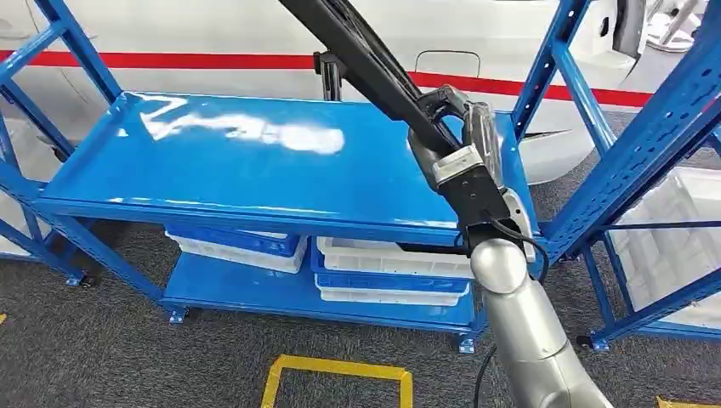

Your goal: Take the parts from the cabinet and place them on the table.

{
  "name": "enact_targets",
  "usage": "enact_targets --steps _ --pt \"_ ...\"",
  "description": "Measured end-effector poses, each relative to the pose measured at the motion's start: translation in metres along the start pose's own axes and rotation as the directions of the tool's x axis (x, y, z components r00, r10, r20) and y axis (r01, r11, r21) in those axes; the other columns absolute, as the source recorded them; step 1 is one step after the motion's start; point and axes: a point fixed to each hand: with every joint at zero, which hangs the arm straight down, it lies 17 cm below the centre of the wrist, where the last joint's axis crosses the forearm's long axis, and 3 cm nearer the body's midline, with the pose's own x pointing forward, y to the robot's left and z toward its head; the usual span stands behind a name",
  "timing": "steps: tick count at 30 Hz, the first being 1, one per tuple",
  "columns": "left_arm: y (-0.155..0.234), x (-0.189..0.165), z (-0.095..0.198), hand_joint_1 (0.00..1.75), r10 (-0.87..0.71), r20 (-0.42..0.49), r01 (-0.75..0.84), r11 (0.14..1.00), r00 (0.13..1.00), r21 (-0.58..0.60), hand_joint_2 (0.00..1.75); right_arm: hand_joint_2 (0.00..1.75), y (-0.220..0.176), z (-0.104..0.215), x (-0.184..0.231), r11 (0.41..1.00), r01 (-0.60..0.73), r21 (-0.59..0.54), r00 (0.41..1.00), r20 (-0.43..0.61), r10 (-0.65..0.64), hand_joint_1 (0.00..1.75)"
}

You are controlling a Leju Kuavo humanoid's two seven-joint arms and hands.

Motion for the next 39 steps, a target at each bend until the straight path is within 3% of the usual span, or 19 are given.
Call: enact_targets --steps 19,39 --pt "-0.011 0.002 0.000 0.00 -0.058 0.000 0.058 0.998 0.998 -0.035 1.75 1.75 -0.019 0.050 -0.026 0.997 0.052 -0.063 0.997 -0.059 -0.056 1.75" --pt "-0.026 0.022 -0.003 0.00 -0.028 0.017 0.028 0.999 0.999 -0.035 1.75 1.75 -0.013 0.059 -0.033 0.997 0.061 -0.041 0.995 -0.082 -0.064 1.75"
